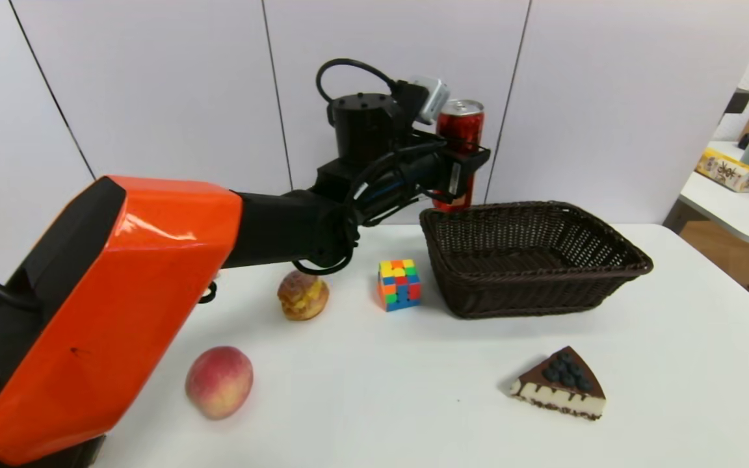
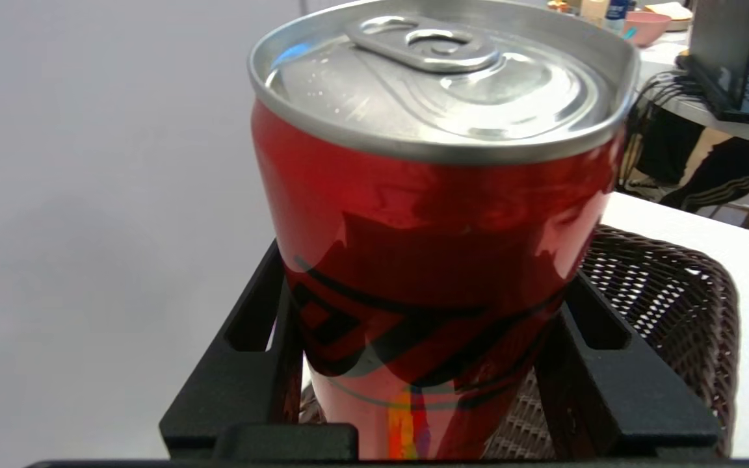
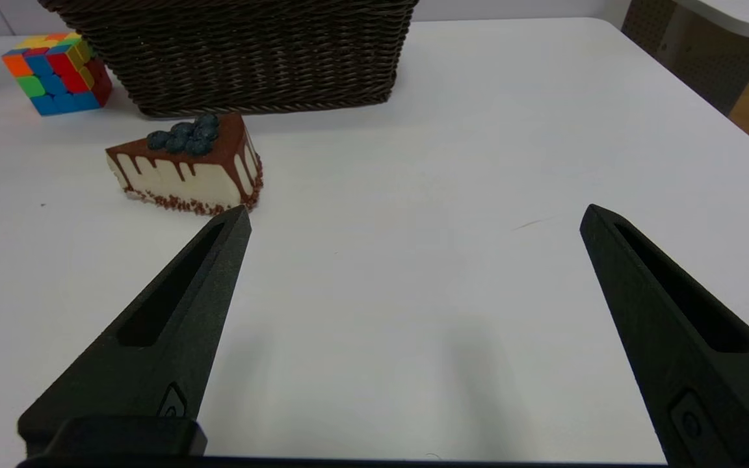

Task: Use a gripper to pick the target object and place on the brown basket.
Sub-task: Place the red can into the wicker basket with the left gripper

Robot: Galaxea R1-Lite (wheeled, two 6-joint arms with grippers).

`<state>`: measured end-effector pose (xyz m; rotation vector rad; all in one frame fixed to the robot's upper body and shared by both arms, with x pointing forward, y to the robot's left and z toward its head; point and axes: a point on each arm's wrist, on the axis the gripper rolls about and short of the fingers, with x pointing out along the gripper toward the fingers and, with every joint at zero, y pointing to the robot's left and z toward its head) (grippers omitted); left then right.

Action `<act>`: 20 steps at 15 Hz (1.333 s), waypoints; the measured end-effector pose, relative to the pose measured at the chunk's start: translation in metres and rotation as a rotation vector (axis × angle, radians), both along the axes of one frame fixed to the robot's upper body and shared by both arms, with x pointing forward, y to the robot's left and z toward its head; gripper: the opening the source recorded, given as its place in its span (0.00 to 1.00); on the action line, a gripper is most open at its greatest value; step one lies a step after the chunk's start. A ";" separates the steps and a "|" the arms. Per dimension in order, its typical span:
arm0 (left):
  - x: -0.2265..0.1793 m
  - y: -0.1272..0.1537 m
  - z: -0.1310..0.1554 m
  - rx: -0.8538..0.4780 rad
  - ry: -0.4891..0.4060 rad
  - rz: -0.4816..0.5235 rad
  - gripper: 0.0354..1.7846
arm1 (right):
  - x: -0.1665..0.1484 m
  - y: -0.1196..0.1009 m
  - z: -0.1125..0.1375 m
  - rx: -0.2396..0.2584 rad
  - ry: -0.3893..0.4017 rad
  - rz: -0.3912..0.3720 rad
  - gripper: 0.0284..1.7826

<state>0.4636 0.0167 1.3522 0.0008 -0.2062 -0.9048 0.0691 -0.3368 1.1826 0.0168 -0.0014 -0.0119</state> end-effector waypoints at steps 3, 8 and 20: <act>-0.005 -0.028 -0.015 0.017 0.020 -0.050 0.53 | 0.000 0.000 0.000 0.000 0.000 0.000 0.98; -0.010 -0.055 -0.048 0.051 0.064 -0.095 0.53 | 0.000 0.000 0.000 0.000 0.000 0.000 0.98; -0.006 -0.065 -0.076 0.089 0.105 -0.101 0.53 | 0.000 0.000 0.000 0.000 0.000 0.000 0.98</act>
